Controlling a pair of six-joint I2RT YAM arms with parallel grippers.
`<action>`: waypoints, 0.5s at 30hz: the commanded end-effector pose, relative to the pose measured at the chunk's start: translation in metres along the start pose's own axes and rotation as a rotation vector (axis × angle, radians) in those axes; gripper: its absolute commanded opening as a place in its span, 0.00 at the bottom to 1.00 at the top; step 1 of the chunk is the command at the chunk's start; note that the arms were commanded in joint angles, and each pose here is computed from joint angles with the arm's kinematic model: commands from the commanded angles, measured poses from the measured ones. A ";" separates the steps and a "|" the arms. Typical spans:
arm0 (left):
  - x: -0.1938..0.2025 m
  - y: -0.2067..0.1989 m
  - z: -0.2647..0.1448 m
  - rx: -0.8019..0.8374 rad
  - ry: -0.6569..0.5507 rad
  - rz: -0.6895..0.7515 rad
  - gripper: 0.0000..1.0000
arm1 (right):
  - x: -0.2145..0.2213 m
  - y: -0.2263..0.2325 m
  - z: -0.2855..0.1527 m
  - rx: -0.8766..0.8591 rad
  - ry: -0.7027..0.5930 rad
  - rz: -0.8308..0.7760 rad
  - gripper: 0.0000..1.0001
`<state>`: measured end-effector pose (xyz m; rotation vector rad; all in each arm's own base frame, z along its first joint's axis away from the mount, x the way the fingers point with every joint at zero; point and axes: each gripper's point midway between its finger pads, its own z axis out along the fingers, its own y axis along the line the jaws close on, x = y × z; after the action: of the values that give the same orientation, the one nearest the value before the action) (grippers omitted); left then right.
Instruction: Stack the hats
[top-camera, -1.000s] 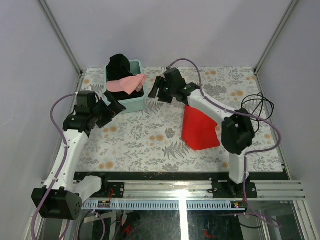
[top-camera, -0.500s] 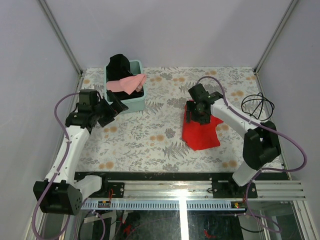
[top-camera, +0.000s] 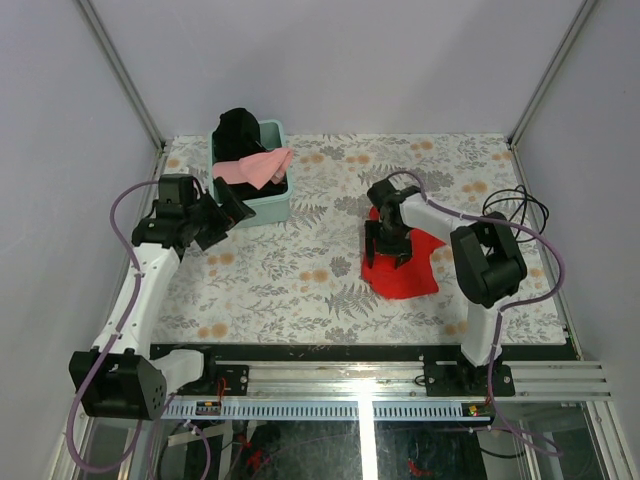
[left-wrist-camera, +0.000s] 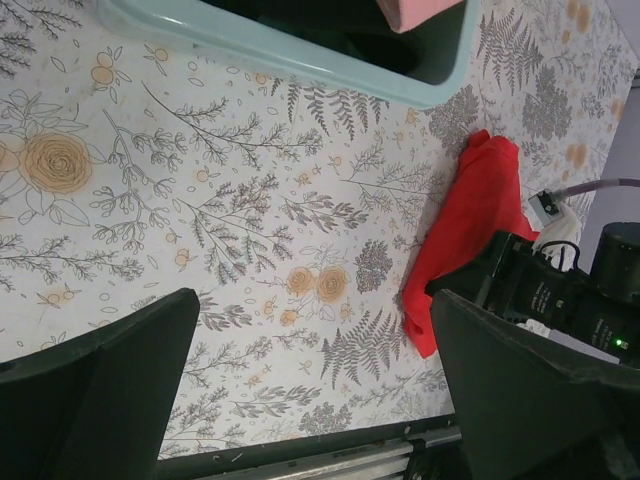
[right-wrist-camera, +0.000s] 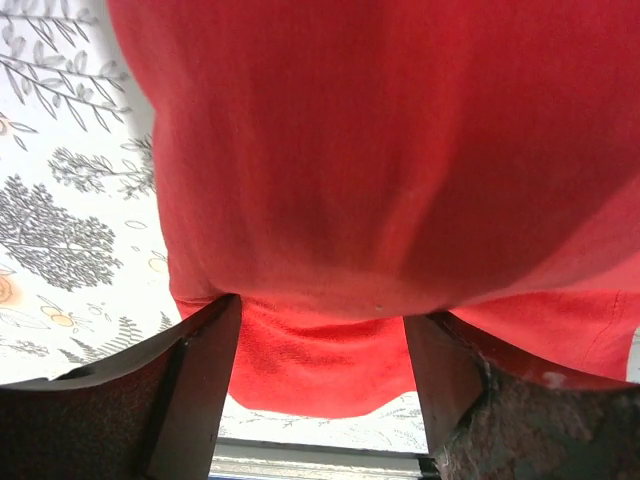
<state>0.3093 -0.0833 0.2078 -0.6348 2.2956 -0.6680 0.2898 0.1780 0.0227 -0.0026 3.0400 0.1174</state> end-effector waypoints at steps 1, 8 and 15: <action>-0.017 -0.007 -0.004 0.017 -0.034 0.031 1.00 | -0.027 0.005 0.004 -0.028 -0.031 0.006 0.74; -0.026 -0.008 0.000 0.006 -0.029 0.028 1.00 | -0.108 -0.039 0.019 0.026 -0.135 0.152 0.75; -0.020 -0.003 0.006 -0.003 -0.006 0.011 1.00 | -0.235 -0.114 -0.010 0.126 -0.347 0.278 0.76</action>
<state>0.3254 -0.0748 0.2086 -0.6462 2.3076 -0.6417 0.4594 0.1259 0.0221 0.3291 2.8478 0.1437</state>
